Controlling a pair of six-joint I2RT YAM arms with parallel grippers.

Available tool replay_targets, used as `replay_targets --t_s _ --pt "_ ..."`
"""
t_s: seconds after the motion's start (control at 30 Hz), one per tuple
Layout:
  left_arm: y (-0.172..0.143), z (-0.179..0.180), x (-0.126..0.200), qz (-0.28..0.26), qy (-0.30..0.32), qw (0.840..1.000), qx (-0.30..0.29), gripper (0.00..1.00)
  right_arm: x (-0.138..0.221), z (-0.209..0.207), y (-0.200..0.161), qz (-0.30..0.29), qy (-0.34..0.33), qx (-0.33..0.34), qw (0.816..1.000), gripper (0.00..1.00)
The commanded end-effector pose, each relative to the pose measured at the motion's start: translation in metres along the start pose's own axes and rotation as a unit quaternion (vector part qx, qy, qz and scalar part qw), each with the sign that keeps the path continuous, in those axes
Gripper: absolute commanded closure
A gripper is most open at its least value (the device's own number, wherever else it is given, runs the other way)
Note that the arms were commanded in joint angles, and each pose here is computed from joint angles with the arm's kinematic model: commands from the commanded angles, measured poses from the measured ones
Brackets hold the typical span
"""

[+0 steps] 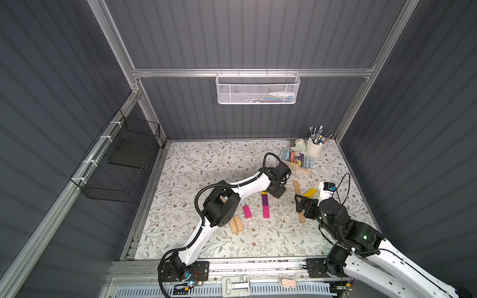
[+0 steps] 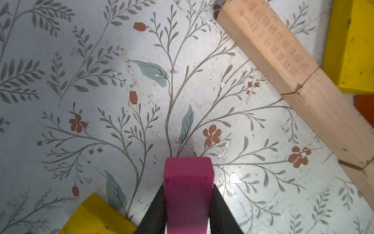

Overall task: Assemble the letter k with building blocks
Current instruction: Place the building block at the center of the board, then assemble the building block at the center of the board.

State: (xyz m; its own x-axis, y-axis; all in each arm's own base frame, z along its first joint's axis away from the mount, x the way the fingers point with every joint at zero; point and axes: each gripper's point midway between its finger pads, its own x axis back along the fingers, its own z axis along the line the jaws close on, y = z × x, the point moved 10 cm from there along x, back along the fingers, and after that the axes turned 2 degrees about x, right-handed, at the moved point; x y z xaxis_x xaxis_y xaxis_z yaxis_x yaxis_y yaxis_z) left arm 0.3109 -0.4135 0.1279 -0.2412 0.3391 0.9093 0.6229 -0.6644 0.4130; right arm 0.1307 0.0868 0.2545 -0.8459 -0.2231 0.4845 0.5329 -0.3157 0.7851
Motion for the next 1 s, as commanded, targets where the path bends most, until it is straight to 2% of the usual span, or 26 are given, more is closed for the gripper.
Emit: replay_targets --t_s 0.0,0.3,0.43,0.6,0.7,0.8,0.97 --pt "0.001 -0.003 -0.006 0.005 0.004 1.000 0.002 0.62 -0.001 -0.006 -0.003 -0.002 -0.019 -0.005 1.000 0.04" --pt "0.009 -0.005 0.009 -0.020 -0.011 1.000 0.006 0.60 0.001 -0.005 0.000 0.002 -0.035 -0.015 0.999 0.04" --pt "0.017 -0.006 0.050 -0.079 -0.020 0.997 0.011 0.60 0.000 -0.009 0.005 0.019 -0.074 -0.039 0.996 0.09" --pt "0.012 0.008 0.121 -0.155 -0.016 0.988 0.025 0.60 -0.016 -0.004 0.017 0.083 -0.095 -0.063 0.990 0.17" --pt "-0.007 0.019 0.169 -0.205 -0.023 0.978 0.029 0.59 -0.035 0.004 0.023 0.127 -0.100 -0.063 0.985 0.19" --pt "-0.034 0.023 0.214 -0.249 -0.035 0.968 -0.006 0.59 -0.060 0.014 0.025 0.177 -0.114 -0.052 0.976 0.23" --pt "-0.096 0.021 0.252 -0.248 -0.042 0.965 -0.071 0.56 -0.109 0.031 0.020 0.243 -0.128 -0.050 0.960 0.39"
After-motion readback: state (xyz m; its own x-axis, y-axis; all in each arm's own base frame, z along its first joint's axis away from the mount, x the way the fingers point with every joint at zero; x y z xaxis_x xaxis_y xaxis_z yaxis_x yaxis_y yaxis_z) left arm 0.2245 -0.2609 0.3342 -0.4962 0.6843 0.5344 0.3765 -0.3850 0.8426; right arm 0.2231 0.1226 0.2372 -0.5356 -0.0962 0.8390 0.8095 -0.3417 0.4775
